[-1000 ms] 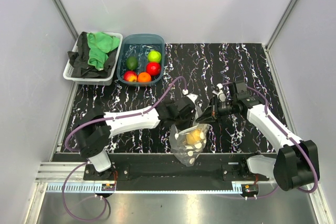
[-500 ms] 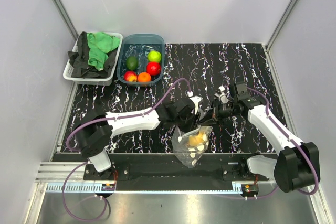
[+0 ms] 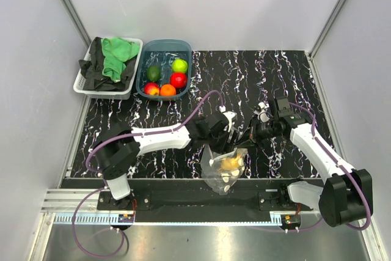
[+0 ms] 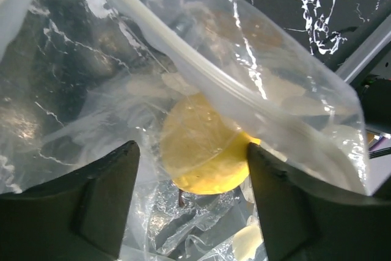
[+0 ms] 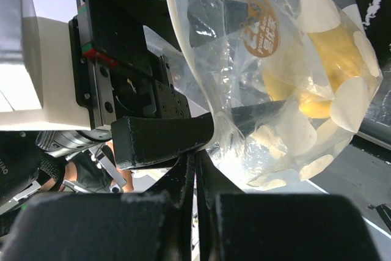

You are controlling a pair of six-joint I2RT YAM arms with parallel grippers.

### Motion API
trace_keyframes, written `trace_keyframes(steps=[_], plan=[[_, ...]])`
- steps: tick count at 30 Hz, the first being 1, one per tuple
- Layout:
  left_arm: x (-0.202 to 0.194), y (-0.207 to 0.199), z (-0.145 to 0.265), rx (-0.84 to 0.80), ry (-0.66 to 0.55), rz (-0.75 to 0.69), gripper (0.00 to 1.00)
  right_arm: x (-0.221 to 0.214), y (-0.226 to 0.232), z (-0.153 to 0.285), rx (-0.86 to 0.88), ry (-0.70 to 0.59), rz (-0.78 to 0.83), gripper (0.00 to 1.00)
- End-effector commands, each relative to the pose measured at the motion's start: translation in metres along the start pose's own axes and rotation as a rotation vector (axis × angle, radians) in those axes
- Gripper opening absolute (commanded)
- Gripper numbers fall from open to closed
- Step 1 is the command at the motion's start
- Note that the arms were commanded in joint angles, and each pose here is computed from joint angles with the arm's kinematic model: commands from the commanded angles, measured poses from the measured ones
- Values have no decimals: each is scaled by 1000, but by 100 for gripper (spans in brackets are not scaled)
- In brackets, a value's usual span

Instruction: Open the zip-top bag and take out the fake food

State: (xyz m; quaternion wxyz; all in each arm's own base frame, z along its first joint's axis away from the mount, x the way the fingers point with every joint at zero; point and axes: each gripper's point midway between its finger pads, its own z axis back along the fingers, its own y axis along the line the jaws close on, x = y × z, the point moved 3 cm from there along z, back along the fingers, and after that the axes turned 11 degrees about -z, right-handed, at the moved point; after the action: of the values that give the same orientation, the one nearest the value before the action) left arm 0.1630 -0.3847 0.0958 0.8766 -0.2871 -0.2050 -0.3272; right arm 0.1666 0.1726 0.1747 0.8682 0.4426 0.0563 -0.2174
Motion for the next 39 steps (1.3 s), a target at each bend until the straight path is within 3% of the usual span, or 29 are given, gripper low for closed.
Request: trace_keyframes(steps=[1, 9, 13, 15, 18, 22, 23, 27, 29, 32, 34, 39], plan=[[-12, -15, -19, -73, 47, -73, 78, 3, 23, 5, 84, -20, 88, 0], [-14, -28, -9, -100, 47, -100, 86, 2, 22, 5, 83, -21, 99, 0], [8, -17, 18, 77, -46, -155, 83, 2, 22, 5, 85, -21, 103, 0], [17, -21, 34, 87, -73, -179, 81, 1, 22, 6, 84, -26, 107, 0], [26, -29, 44, 55, -98, -204, 68, 2, 22, 6, 85, -25, 107, 0], [14, -47, 39, -80, -19, -199, 52, 2, 23, 5, 84, -25, 110, 0], [10, -49, 38, -97, -5, -195, 44, 3, 23, 6, 85, -27, 110, 0], [4, -62, 35, -193, 25, -177, 31, 2, 23, 6, 84, -30, 112, 0], [2, -65, 31, -218, 35, -166, 32, 2, 22, 6, 81, -32, 108, 0], [-1, -66, 25, -232, 58, -155, 44, 2, 22, 6, 81, -35, 105, 0], [-3, -64, 22, -219, 64, -145, 57, 2, 22, 6, 82, -38, 108, 0], [-9, -59, 11, -193, 89, -150, 70, 2, 21, 6, 80, -41, 103, 0]])
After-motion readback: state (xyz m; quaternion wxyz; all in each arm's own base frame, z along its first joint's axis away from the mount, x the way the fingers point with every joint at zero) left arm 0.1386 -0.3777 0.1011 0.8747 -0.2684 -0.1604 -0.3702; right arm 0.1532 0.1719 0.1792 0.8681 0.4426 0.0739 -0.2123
